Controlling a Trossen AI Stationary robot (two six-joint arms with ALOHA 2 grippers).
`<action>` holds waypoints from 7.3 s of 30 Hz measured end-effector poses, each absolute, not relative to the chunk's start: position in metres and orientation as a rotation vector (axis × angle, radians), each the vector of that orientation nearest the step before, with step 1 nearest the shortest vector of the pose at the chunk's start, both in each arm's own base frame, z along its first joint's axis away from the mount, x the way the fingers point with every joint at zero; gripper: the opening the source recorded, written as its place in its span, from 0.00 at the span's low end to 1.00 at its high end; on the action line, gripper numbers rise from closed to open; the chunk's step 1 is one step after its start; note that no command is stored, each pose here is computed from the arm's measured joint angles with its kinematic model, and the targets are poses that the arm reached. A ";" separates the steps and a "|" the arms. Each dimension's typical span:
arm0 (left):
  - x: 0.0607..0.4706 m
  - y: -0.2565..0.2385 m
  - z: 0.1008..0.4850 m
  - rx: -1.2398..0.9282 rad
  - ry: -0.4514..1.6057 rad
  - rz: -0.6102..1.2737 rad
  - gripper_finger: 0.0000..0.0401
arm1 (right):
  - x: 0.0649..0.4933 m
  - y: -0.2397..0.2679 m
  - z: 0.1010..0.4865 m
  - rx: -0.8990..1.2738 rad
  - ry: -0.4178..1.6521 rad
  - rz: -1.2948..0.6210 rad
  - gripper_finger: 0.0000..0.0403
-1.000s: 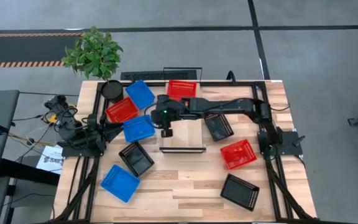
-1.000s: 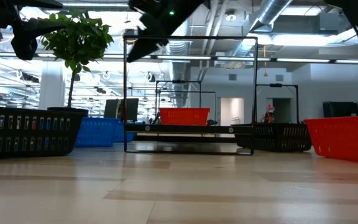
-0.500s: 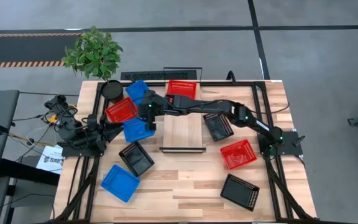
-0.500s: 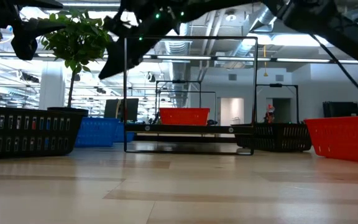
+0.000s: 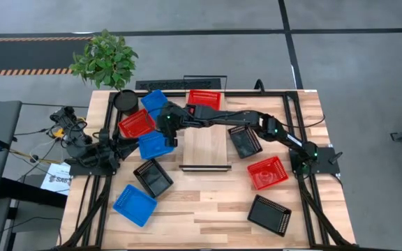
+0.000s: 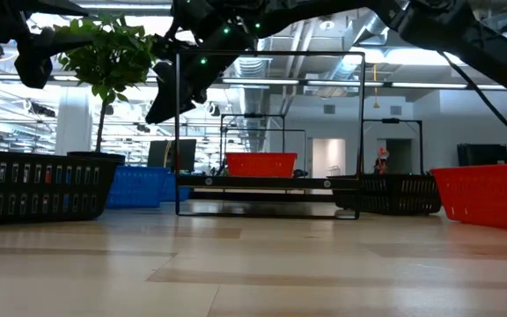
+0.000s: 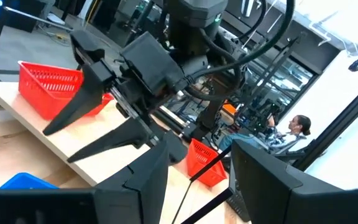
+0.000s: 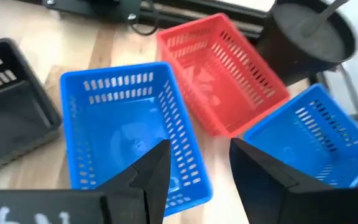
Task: Stack baskets on shelf by color
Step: Put the middle blue bin on the shelf, then put the top black bin on the shelf
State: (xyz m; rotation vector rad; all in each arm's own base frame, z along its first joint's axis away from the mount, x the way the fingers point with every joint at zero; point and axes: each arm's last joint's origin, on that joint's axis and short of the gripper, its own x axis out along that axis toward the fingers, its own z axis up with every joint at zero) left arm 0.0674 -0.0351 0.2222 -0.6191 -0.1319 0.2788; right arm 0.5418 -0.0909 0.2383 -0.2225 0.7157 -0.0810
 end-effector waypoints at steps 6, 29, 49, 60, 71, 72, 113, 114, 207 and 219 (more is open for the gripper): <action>0.068 -0.035 0.222 -0.634 -0.132 0.272 0.42 | 0.546 -0.100 0.205 -0.178 0.787 -0.097 0.46; 0.068 -0.037 0.221 -0.639 -0.116 0.227 0.42 | 0.544 -0.127 0.183 -0.043 0.834 -0.187 0.46; 0.068 -0.037 0.221 -0.645 -0.116 0.226 0.42 | 0.539 -0.128 0.177 -0.013 0.893 -0.190 0.43; 0.068 -0.037 0.221 -0.645 -0.116 0.226 0.42 | 0.539 -0.129 0.160 -0.005 0.952 -0.186 0.21; 0.068 -0.037 0.221 -0.647 -0.116 0.226 0.42 | 0.539 -0.127 0.161 0.005 0.958 -0.184 0.04; 0.068 -0.037 0.221 -0.649 -0.116 0.226 0.42 | 0.539 -0.127 0.163 0.006 0.958 -0.184 0.05; 0.068 -0.038 0.220 -0.636 -0.099 0.202 0.42 | 0.406 -0.158 0.251 0.074 1.574 -0.118 0.10; 0.068 -0.038 0.220 -0.635 -0.098 0.202 0.42 | 0.405 -0.160 0.251 0.077 1.575 -0.119 0.10; 0.068 -0.039 0.205 -0.671 0.018 0.162 0.42 | 0.252 -0.044 0.277 0.247 1.216 -0.973 0.58; 0.068 -0.039 0.205 -0.701 0.015 0.164 0.42 | 0.202 -0.081 0.198 0.578 1.186 -0.878 0.58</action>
